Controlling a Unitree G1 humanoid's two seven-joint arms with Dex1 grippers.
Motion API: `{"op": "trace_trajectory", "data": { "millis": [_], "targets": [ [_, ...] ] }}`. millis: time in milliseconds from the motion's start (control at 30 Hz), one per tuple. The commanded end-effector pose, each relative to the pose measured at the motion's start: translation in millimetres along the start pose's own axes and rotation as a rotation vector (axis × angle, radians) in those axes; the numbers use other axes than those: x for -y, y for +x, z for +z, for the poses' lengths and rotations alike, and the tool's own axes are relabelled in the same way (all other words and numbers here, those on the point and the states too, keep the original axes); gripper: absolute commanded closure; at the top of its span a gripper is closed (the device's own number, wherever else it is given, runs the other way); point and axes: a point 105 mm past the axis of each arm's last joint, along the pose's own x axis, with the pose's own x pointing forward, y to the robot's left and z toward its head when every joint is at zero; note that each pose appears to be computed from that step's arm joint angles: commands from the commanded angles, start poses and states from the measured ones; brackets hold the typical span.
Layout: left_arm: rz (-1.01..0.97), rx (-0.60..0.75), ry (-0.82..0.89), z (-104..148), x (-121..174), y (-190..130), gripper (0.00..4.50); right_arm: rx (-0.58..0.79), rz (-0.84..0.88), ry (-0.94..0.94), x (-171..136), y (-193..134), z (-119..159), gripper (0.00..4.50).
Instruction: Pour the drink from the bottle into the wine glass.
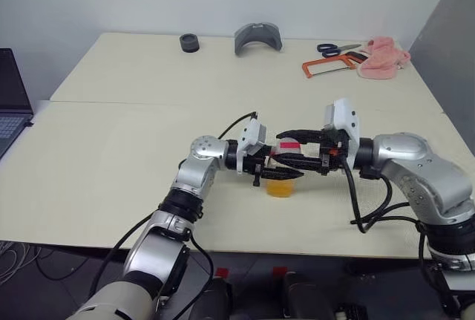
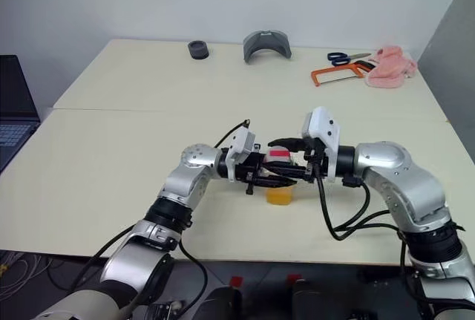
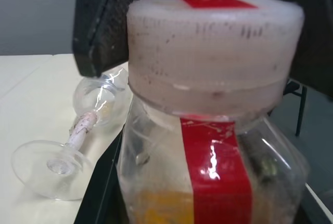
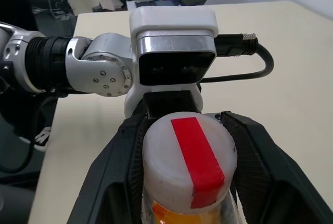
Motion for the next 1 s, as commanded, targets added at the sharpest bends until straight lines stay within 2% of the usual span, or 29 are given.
{"op": "trace_trajectory", "data": {
  "millis": [33,167,200,367,567,933,1000],
  "targets": [
    [0.081,0.037,0.058,17.1,-11.5,-7.8,2.81,0.036,-0.06,-0.031,-2.7,-5.7,4.2,2.2],
    [0.13,0.042,0.072,17.0,-16.7,-7.6,2.81,0.102,-0.257,-0.083,-1.2,-17.8,18.9,0.88],
    [0.148,0.045,0.08,17.6,-19.2,-7.6,2.81,0.119,-0.312,-0.087,-5.3,-19.8,22.1,0.83],
    [0.234,0.072,0.133,23.2,-33.7,-4.1,2.81,0.135,-0.552,-0.072,-16.5,-14.7,19.2,0.83],
    [0.265,0.082,0.168,23.1,-41.7,6.5,2.81,0.177,-0.75,-0.031,-3.5,2.2,19.3,0.83],
    [0.26,0.097,0.177,23.4,-43.9,13.8,2.81,0.207,-0.88,-0.037,11.4,1.4,19.4,0.83],
    [0.263,0.098,0.176,22.9,-44.0,13.3,2.81,0.211,-0.882,-0.032,11.5,1.6,19.1,1.43]
  ]
}}
